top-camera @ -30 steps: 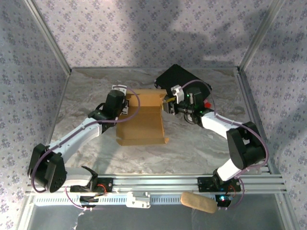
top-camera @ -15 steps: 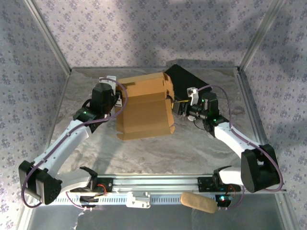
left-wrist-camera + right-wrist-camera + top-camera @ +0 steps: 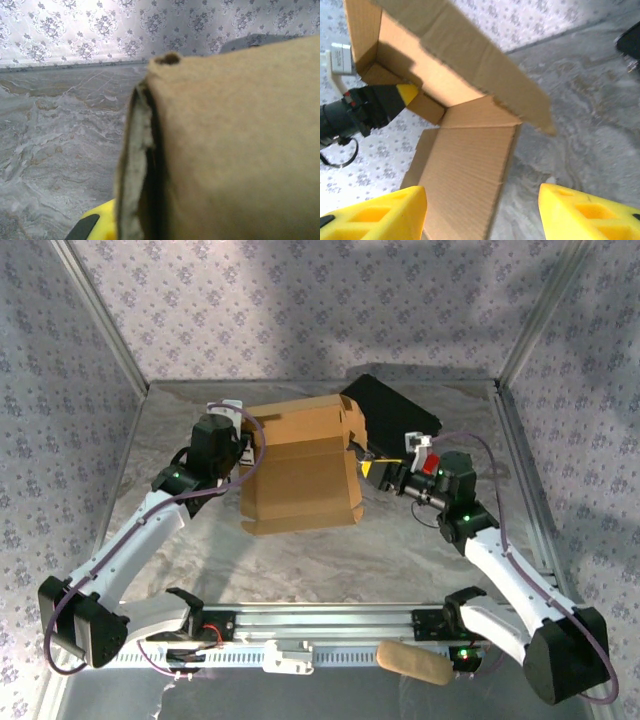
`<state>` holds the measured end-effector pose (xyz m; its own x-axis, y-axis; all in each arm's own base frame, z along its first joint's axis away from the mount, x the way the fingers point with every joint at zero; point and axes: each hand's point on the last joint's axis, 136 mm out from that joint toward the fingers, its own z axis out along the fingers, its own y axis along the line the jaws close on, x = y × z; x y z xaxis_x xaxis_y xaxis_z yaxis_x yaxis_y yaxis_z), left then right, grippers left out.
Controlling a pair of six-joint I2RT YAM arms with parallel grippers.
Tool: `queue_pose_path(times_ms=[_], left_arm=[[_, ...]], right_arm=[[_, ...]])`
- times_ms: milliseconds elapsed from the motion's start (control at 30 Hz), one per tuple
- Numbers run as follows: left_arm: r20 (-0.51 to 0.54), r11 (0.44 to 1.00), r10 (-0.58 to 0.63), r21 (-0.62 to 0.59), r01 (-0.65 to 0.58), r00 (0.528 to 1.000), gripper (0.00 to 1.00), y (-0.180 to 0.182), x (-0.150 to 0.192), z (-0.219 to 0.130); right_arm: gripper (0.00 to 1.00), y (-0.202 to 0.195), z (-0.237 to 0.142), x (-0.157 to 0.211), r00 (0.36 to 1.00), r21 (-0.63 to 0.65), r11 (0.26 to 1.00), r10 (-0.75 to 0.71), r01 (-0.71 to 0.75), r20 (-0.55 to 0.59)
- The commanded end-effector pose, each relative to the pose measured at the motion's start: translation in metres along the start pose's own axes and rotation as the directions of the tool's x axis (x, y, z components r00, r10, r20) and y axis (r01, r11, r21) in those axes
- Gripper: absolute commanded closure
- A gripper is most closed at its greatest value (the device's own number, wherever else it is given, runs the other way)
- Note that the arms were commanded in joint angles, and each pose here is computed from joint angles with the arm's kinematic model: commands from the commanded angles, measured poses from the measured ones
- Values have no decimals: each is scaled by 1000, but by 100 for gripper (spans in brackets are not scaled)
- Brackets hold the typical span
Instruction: Fold the paper box
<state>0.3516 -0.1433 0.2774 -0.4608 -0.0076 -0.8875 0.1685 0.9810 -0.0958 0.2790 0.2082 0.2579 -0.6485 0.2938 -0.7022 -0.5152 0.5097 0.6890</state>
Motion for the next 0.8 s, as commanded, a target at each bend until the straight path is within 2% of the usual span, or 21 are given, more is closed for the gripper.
queue_pose_path(times_ms=[0,133,233,300,533,767], left_arm=[[54,1000,-23,18,22,998,100,-2,-21,-7],[51,999,-26,24,25,998,100,-4,-21,-5],[49,999,-26,27,25,998,100,-5,-21,-4],[53,999,-30,30,28,998,100,-5,-23,-4],[57,999,-29,25,28,998,100,-4,-23,-6],[68,999,-43,16,42,997,100,-1,-23,-8]], right_arm=[[40,-10,12,22,987,50,992,121,-116,-110],[41,-8,23,14,978,3,983,181,-182,-99],[47,-7,30,16,975,30,984,179,-176,-129],[51,-8,32,12,974,12,980,199,-199,-107],[78,-11,41,7,952,-48,952,297,-301,-76],[90,-7,35,-6,914,-136,904,405,-404,-21]])
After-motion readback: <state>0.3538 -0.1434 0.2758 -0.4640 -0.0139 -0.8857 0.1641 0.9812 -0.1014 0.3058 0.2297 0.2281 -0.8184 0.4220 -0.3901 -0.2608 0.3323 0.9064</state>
